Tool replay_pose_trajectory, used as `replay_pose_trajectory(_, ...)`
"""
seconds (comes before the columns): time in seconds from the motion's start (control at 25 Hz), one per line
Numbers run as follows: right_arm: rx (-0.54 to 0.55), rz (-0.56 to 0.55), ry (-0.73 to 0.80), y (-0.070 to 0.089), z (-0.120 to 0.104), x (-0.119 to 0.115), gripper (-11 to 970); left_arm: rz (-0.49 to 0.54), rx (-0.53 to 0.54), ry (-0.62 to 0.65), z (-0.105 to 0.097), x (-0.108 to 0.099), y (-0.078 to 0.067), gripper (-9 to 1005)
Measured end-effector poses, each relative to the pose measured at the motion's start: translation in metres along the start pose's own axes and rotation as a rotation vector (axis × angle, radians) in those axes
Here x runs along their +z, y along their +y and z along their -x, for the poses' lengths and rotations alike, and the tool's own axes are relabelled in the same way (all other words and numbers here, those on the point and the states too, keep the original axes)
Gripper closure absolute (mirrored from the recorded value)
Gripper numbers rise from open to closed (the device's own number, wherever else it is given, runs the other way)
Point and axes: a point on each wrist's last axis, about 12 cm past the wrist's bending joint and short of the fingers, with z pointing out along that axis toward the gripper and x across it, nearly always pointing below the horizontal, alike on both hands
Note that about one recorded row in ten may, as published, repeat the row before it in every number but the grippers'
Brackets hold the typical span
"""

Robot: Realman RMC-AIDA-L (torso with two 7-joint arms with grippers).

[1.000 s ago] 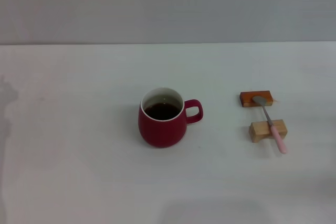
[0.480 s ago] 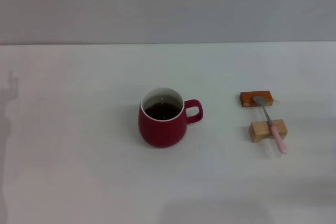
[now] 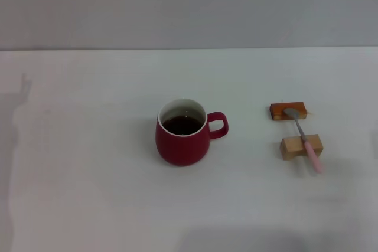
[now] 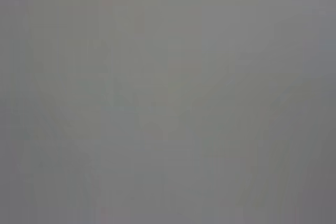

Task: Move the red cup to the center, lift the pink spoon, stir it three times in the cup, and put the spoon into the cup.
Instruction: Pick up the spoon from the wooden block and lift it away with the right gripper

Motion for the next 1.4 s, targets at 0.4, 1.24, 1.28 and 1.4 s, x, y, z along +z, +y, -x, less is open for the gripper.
replay_pose_trajectory(0.4,0.048,0.084,0.240,0.061,-0.002,-0.044,222,0.016,0.039,-0.019,0.005,0.003,0.002,149)
replay_pose_trajectory(1.24,-0.047,0.156,0.503,0.078,0.012,-0.107,222,0.037,0.023,-0.035,0.005,0.000,0.007,148)
replay_pose_trajectory(1.28,-0.046,0.157,0.501,0.077,0.012,-0.106,222,0.038,0.021,-0.036,0.005,-0.001,0.008,148)
replay_pose_trajectory(1.4,-0.049,0.157,0.501,0.075,0.011,-0.103,222,0.042,0.018,-0.036,0.004,-0.003,0.009,148)
